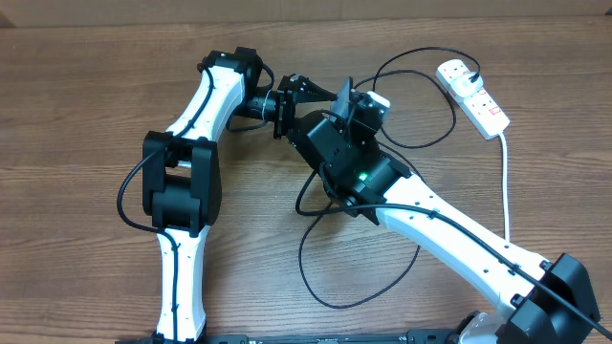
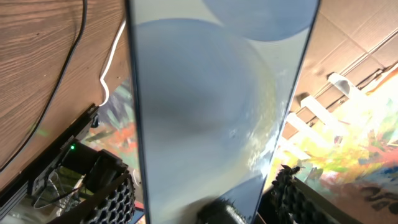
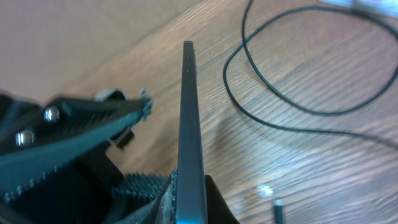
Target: Plug charger to phone and switch on socket
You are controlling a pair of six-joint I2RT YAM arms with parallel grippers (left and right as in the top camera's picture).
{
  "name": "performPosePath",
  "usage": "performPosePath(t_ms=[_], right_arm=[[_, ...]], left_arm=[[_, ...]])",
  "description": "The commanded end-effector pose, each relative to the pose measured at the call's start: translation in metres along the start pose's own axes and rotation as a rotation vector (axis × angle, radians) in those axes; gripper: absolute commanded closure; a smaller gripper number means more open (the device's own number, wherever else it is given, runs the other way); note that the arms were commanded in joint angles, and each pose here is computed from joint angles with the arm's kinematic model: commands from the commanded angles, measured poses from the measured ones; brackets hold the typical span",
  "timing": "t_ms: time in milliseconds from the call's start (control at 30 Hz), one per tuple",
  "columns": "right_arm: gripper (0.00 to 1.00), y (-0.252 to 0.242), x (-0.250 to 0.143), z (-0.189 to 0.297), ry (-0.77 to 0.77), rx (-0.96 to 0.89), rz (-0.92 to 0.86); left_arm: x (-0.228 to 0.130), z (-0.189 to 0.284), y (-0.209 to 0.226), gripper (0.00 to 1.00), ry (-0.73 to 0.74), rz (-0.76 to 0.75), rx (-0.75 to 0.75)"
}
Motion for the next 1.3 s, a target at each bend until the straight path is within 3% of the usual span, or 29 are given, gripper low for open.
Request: performPosePath(t_ms=[0, 200, 333, 433, 533, 867, 967, 1133, 1167, 1267], right_arm=[[0.96, 0.002, 0.011, 0.004, -0.071, -0.003, -0.299], [0.96, 0.001, 0.013, 0.005, -0.073, 0.014, -0.721], [0.96, 0.005, 0.007, 0.005, 0.006, 0.031, -0.866], [0.96, 0.008, 0.002, 0.005, 0.076, 0.037, -0.945], [0.96, 0.010, -0.001, 0.006, 0.122, 0.039, -0.994], [0.96, 0.013, -0.001, 0.007, 0.150, 0.050, -1.115], [0.96, 0.017, 0.003, 0.008, 0.151, 0.078, -1.132], [0.96, 0.018, 0.003, 0.009, 0.154, 0.083, -1.135], [0.91, 0.018, 0.003, 0.009, 0.154, 0.083, -1.135], [0.90, 0.017, 0.003, 0.009, 0.153, 0.080, -1.119]], left_arm=[[0.001, 0.002, -0.006, 0.33, 0.013, -0.002, -0.028], [0.001, 0.002, -0.006, 0.30, 0.013, 0.022, -0.027], [0.001, 0.002, -0.006, 0.30, 0.013, 0.052, -0.027], [0.002, 0.002, -0.006, 0.41, 0.013, 0.050, -0.027], [0.002, 0.002, -0.006, 0.48, 0.013, 0.051, -0.027], [0.003, 0.002, -0.006, 0.57, 0.006, 0.040, -0.017], [0.004, 0.002, -0.006, 0.64, 0.002, 0.032, -0.011], [0.004, 0.002, -0.006, 0.89, 0.002, 0.055, -0.011], [0.004, 0.002, -0.006, 0.92, 0.002, 0.055, -0.011], [0.004, 0.002, -0.006, 0.96, 0.002, 0.061, -0.011]])
Point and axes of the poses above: each gripper's point midway between its finger pads, its own z axis back along the fingers, its own y axis along the line the jaws close on, x = y × z, the point moved 8 cm from there along z, back along the fingers, and after that the axes turned 7 degrees about z, right-handed, at the moved point
